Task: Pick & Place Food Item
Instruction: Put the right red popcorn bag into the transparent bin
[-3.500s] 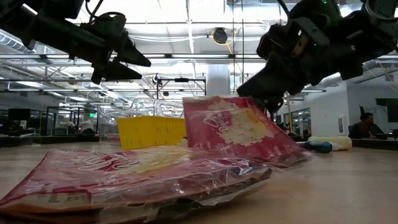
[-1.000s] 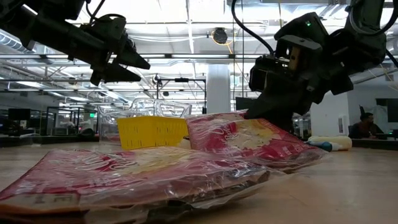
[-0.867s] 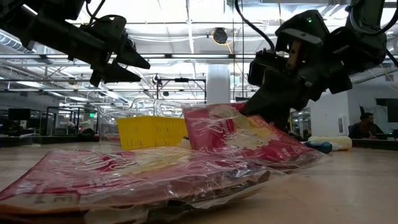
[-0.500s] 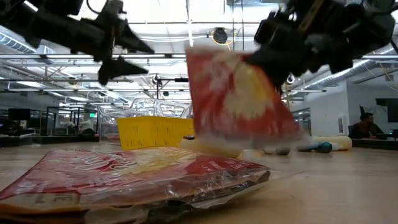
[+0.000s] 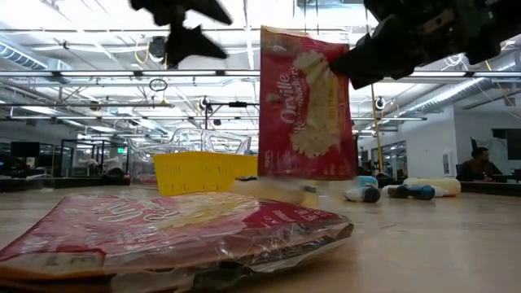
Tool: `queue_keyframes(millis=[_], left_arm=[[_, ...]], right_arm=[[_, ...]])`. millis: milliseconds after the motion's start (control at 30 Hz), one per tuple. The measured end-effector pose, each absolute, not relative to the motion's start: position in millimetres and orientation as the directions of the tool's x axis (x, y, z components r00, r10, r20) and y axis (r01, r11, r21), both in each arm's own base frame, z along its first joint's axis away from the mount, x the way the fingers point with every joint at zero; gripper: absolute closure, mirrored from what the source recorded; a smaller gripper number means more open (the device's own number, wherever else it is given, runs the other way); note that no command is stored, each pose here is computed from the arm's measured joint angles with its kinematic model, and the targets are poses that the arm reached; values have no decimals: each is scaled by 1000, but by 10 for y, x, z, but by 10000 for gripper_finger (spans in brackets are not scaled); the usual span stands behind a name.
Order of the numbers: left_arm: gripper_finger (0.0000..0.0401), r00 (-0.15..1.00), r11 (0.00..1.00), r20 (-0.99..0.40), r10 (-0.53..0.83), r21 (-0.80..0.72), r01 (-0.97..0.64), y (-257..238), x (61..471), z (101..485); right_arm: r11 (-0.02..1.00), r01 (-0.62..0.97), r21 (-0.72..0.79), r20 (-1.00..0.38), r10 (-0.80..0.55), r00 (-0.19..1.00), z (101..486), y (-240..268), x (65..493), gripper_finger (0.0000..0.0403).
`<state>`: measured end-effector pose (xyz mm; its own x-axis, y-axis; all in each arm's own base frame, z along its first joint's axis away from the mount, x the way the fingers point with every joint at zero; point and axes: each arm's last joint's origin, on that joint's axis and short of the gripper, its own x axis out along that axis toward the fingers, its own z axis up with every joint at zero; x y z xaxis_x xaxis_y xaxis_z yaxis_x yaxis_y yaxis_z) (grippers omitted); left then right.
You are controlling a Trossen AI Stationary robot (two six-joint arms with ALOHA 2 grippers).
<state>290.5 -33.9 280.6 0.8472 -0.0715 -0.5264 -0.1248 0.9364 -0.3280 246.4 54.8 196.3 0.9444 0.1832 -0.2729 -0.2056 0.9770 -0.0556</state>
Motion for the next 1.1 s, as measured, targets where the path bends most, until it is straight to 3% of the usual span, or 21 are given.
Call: queue_keyframes(millis=[400, 867, 967, 1100], left_arm=[[130, 769, 959, -601, -218, -279, 54, -509, 3614, 2788], [133, 705, 973, -680, -201, -221, 65, -521, 3761, 2562], [164, 705, 970, -675, -217, -231, 78, -524, 3764, 2566], [242, 706, 968, -674, -217, -244, 65, -491, 3768, 2567]], right_arm=[[981, -183, -70, -284, 156, 946, 1950, 590, 2451, 395], [981, -182, -66, -290, 156, 944, 1945, 589, 2449, 391], [982, -180, -60, -296, 155, 943, 1940, 589, 2448, 391], [982, -180, -60, -294, 155, 943, 1940, 589, 2449, 390]])
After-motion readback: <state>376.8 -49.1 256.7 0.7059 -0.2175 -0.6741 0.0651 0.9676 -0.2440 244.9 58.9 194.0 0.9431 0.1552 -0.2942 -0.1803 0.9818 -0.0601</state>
